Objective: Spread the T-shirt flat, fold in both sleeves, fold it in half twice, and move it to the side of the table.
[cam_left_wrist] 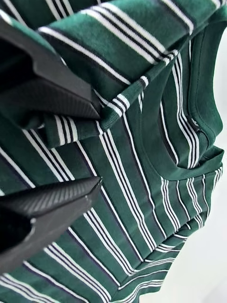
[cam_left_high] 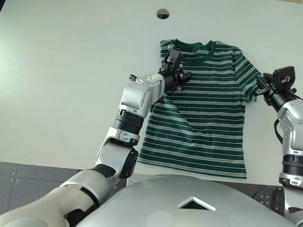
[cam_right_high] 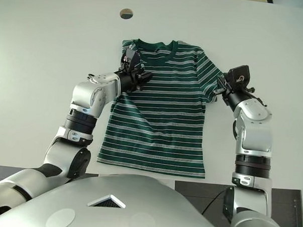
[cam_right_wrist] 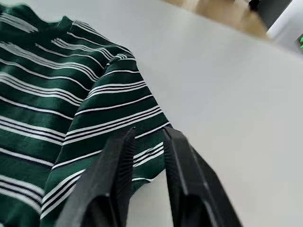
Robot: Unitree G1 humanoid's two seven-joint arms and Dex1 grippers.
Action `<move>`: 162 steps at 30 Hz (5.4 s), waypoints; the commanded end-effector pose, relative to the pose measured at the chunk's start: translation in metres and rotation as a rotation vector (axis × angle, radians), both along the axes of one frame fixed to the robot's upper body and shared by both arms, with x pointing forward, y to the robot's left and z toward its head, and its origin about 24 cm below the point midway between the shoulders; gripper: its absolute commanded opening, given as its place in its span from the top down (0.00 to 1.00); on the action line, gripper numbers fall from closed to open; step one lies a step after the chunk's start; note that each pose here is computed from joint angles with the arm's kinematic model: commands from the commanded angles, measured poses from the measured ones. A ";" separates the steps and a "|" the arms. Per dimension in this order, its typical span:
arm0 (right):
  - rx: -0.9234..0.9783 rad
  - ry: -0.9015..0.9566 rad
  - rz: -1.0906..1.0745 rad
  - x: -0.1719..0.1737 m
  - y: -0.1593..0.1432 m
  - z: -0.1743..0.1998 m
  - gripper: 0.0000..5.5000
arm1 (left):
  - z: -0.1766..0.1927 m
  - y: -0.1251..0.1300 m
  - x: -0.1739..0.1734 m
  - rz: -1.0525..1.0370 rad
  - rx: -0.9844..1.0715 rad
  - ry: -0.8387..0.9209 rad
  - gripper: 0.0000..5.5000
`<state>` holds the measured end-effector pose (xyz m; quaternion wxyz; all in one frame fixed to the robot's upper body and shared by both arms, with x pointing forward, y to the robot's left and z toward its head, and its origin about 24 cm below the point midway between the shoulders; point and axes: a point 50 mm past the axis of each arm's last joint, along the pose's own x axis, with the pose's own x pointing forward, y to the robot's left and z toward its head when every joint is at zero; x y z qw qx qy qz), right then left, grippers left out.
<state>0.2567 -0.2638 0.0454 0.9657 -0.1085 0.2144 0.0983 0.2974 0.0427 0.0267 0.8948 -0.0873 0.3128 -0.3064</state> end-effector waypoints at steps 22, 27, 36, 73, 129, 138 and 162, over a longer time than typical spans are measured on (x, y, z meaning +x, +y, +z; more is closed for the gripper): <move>0.007 0.140 -0.069 0.017 -0.023 -0.013 0.58 | 0.086 0.056 -0.028 -0.014 -0.197 -0.618 0.50; 0.002 0.198 -0.042 0.014 -0.021 -0.024 0.61 | 0.087 0.068 -0.028 0.059 -0.151 -0.673 0.60; 0.004 0.197 -0.010 0.014 -0.015 -0.025 0.88 | 0.086 0.094 -0.019 0.207 -0.038 -0.723 0.83; 0.098 0.010 0.373 0.026 0.096 0.014 0.72 | 0.059 0.107 -0.012 0.262 0.185 -0.728 0.98; -0.804 0.111 1.686 -0.152 0.034 0.013 0.74 | 0.003 0.123 -0.143 -1.262 0.482 -0.774 0.35; -0.780 0.115 1.693 -0.154 0.038 0.006 0.98 | 0.000 0.132 -0.156 -1.400 0.413 -0.589 0.62; -0.258 0.251 1.500 -0.153 0.049 0.041 0.98 | 0.027 0.160 -0.169 -1.324 0.163 -0.308 0.98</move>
